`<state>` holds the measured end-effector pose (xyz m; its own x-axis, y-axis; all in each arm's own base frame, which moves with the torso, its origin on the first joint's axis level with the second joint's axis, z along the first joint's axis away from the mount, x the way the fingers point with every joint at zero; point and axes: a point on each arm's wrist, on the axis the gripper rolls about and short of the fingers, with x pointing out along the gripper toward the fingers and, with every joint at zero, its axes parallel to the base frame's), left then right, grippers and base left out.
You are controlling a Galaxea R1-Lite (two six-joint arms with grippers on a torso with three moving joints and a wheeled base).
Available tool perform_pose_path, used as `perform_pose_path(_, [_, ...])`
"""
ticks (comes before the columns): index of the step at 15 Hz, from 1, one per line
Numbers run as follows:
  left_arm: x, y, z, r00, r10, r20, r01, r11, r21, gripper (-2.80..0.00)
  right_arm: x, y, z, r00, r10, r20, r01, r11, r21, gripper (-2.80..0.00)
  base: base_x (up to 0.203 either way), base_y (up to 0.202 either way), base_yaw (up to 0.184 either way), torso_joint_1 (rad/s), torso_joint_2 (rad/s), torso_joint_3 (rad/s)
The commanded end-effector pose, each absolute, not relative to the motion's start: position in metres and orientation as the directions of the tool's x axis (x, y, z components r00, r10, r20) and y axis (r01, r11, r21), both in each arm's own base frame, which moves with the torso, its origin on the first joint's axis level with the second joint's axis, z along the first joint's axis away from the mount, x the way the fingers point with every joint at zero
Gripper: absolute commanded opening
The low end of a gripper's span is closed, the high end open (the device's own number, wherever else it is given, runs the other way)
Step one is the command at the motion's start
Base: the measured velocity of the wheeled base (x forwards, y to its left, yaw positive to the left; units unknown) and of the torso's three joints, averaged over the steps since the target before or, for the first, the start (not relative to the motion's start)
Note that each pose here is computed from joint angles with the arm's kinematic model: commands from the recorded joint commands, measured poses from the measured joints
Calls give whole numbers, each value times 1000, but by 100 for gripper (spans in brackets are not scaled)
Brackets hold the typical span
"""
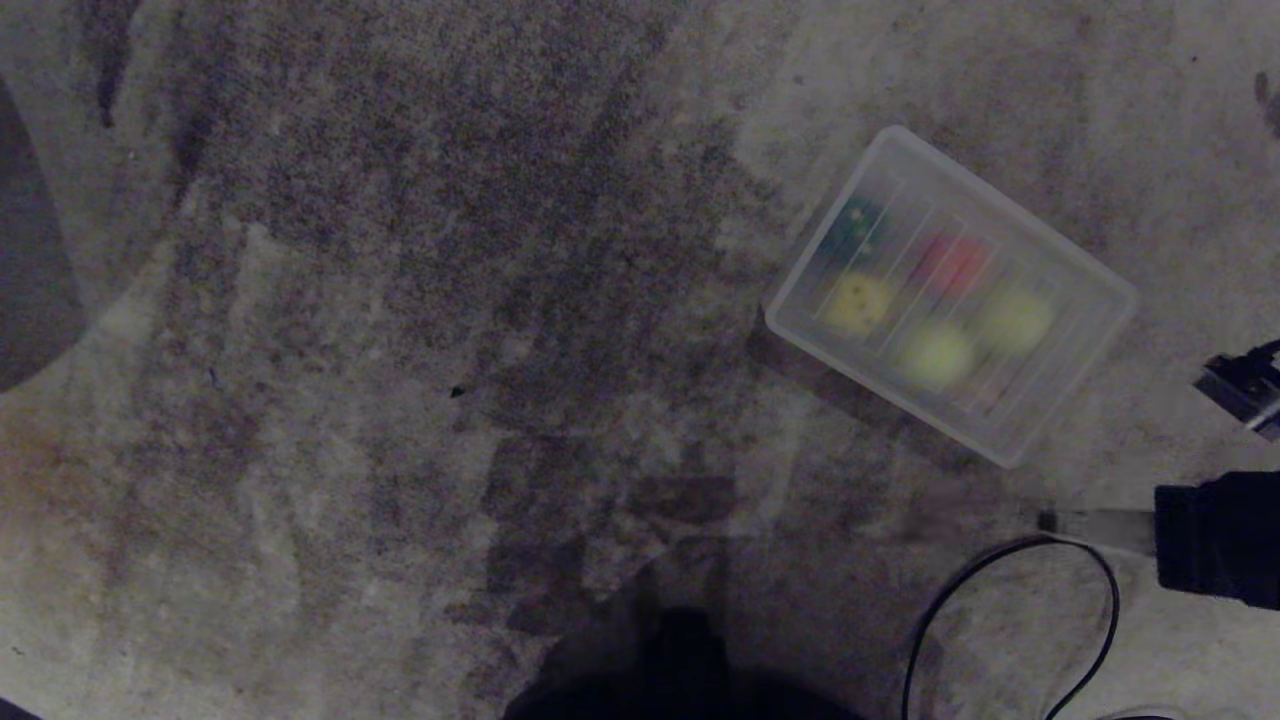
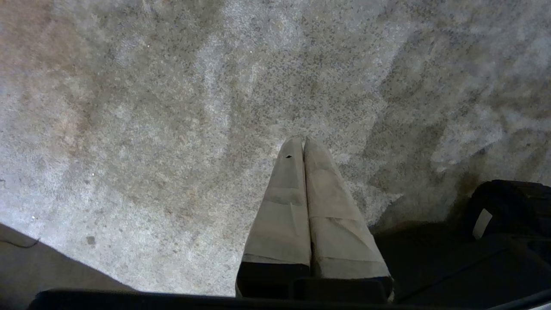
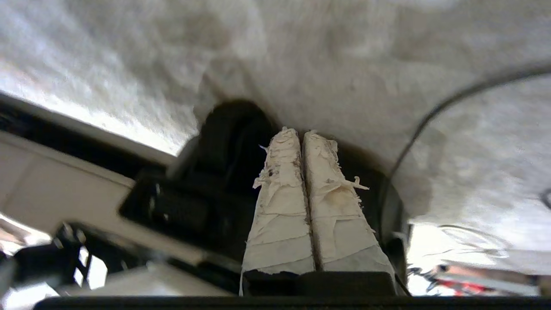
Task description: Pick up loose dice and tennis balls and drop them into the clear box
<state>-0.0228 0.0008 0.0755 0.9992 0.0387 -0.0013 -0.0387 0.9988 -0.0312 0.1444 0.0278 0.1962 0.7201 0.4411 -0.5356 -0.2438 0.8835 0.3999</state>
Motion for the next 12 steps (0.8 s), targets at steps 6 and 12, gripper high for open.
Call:
perform_pose_path(6, [-23, 1, 75, 999, 40, -3, -40, 999, -32, -280, 6, 4, 128, 888, 253, -384, -173, 957, 231, -280, 0, 0, 0, 0, 0, 0])
perform_pose_path(12, [-23, 1, 75, 999, 40, -3, -40, 999, -32, -280, -20, 1, 92, 945, 124, -303, -101, 991, 91, -280, 0, 0, 0, 0, 0, 0])
